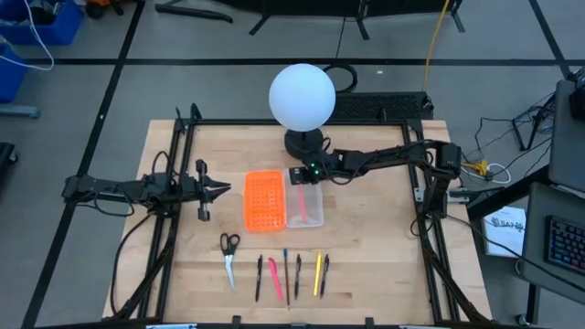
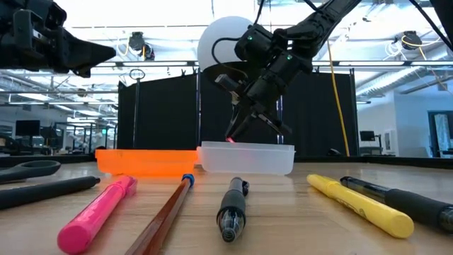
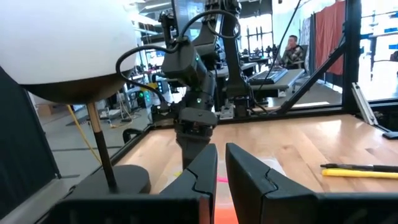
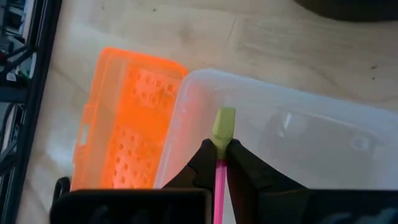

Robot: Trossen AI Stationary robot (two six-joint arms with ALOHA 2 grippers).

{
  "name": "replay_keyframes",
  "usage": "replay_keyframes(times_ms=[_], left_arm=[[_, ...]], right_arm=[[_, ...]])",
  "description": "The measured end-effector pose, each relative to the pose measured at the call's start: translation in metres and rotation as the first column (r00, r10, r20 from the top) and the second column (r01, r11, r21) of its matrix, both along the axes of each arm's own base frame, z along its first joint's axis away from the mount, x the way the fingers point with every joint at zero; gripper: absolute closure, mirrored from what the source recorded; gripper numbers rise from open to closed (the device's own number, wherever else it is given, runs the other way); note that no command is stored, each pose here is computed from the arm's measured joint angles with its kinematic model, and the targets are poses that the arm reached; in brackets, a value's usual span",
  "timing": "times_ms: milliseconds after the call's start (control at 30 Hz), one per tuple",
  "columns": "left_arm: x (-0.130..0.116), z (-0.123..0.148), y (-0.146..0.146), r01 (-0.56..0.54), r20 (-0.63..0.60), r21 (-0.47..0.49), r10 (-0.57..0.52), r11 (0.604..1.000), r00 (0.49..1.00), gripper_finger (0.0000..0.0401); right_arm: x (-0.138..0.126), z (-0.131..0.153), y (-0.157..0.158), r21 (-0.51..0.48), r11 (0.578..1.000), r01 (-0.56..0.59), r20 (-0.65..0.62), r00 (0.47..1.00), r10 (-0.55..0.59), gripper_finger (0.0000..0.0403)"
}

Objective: Pick & place school supplies into a supply box
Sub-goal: Put the pink pencil into the supply box

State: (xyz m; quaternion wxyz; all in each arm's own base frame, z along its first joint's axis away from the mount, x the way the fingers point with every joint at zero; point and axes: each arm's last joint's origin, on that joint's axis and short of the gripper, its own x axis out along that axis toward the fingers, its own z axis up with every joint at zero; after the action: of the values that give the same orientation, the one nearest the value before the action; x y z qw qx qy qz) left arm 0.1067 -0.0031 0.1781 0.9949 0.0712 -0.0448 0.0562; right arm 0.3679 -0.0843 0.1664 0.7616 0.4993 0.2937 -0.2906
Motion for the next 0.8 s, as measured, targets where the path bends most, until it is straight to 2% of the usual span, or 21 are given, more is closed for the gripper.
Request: replay_keyframes(times_ms=[133,400,567,800], left_arm=[[0.000,0.001,0.000,0.000,0.008,-0.001,0.000,1.000,1.000,0.0357],[0.000,0.001,0.000,-0.005,0.008,-0.003,0.005,1.000,1.000,0.0357],[0.000,0.001,0.000,-0.008,0.007,-0.004,0.008,1.000,1.000,0.0357],[0.000,0.000,0.000,-0.007,0.005,-0.010,0.007,1.000,1.000,0.0357]], right_arm=[[0.000,-0.001,0.000,-0.010,1.000,-0.013,-0.008,1.000,0.013,0.0390],[0.004,-0.034,0.000,0.022,1.000,-0.014,-0.096,0.995,0.016,0.0390],[0.008,-0.042,-0.003,0.024,0.999,-0.035,-0.079,0.996,0.037,0.0386],[0.007,-0.031,-0.005,-0.011,0.998,-0.057,-0.049,0.997,0.057,0.0329]])
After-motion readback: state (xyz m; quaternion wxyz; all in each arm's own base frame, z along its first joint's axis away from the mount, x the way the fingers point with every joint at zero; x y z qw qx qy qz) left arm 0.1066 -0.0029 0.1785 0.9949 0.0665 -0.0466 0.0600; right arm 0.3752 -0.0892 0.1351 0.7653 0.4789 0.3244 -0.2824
